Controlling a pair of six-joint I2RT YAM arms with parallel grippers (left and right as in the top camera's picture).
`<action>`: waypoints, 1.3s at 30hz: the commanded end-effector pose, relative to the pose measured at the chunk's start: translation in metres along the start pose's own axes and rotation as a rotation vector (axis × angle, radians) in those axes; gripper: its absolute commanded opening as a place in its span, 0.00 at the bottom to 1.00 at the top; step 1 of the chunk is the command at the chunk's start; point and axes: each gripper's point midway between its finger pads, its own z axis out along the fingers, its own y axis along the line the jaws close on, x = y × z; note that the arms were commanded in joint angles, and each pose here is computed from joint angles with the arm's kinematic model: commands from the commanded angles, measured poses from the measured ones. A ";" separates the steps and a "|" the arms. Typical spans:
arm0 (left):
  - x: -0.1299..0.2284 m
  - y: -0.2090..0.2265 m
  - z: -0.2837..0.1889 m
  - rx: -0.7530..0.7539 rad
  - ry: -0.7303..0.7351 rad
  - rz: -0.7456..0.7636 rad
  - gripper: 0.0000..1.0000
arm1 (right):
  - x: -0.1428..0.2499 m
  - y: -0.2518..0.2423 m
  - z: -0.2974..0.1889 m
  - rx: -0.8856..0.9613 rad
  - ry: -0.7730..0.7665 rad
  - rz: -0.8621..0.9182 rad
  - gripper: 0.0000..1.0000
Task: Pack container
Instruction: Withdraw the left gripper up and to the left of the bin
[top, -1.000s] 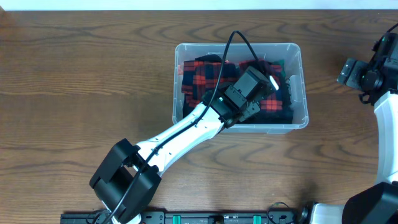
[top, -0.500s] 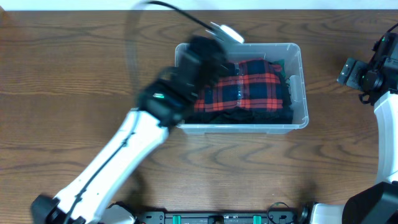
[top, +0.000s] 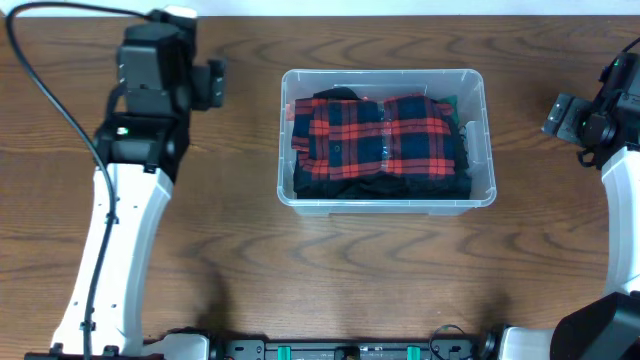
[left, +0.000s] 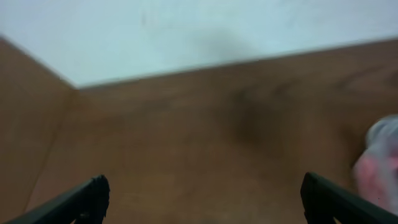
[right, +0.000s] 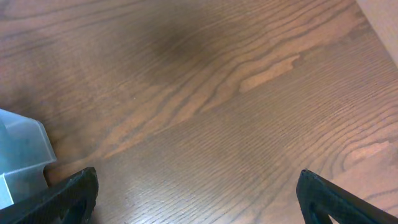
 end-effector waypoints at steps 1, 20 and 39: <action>0.010 0.014 -0.004 -0.026 0.044 -0.014 0.98 | -0.001 -0.002 0.000 0.005 -0.002 0.003 0.99; 0.051 0.010 -0.008 -0.005 0.209 0.023 0.98 | -0.001 -0.002 0.000 0.006 -0.002 0.003 0.99; 0.051 0.010 -0.008 -0.005 0.209 0.023 0.98 | 0.004 0.000 0.003 0.005 0.014 -0.004 0.99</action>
